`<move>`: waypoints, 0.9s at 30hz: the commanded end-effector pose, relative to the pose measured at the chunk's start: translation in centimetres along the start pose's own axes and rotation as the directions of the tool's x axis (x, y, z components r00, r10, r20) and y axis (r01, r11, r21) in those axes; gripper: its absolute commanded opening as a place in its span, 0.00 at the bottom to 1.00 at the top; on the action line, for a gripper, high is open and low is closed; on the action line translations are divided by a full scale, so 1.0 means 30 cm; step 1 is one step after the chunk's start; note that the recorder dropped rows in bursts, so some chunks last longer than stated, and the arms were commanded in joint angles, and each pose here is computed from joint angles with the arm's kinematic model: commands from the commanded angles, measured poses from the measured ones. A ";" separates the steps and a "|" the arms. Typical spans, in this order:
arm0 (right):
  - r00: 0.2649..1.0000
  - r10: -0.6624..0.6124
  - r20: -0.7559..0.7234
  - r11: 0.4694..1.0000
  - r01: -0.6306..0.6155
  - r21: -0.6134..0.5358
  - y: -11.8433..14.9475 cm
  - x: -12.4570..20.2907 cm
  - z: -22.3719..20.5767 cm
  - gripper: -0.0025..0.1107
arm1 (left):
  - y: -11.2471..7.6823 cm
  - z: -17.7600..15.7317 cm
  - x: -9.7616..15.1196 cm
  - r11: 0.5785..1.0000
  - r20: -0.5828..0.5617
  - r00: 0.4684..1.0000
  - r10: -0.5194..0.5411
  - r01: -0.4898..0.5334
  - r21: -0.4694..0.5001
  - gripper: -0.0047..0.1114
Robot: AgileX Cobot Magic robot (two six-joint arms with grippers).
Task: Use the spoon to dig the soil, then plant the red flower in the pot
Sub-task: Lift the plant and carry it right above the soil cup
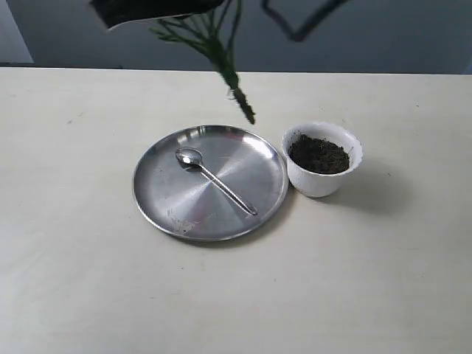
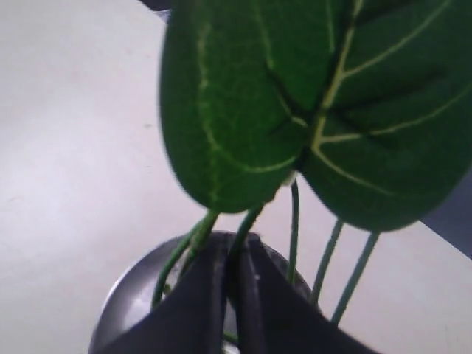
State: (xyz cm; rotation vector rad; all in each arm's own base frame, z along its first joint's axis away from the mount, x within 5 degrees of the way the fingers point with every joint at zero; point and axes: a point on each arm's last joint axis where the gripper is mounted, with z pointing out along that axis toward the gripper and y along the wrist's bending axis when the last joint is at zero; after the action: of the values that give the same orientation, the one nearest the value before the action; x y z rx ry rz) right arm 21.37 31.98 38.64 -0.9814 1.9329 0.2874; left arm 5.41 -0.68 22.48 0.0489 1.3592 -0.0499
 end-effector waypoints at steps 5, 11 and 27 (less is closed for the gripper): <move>0.948 0.122 0.294 0.977 -0.166 0.131 -0.236 0.276 -0.250 0.02 | -0.001 0.000 0.002 1.000 -0.002 1.000 -0.004 0.004 0.005 0.04; 0.962 0.098 0.257 0.982 -0.134 0.129 -0.338 0.460 -0.159 0.02 | -0.001 0.000 0.002 1.000 0.000 1.000 -0.004 0.004 0.006 0.04; 0.898 0.228 0.376 0.969 -0.246 0.001 -0.340 0.447 -0.246 0.02 | -0.001 0.000 0.002 1.000 0.000 1.000 -0.004 0.004 0.006 0.04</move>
State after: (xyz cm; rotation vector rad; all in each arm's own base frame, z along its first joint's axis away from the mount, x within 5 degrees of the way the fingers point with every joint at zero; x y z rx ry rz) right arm 21.81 14.43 33.37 -0.5744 1.7337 0.4646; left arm 5.41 -0.68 22.48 0.0489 1.3592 -0.0499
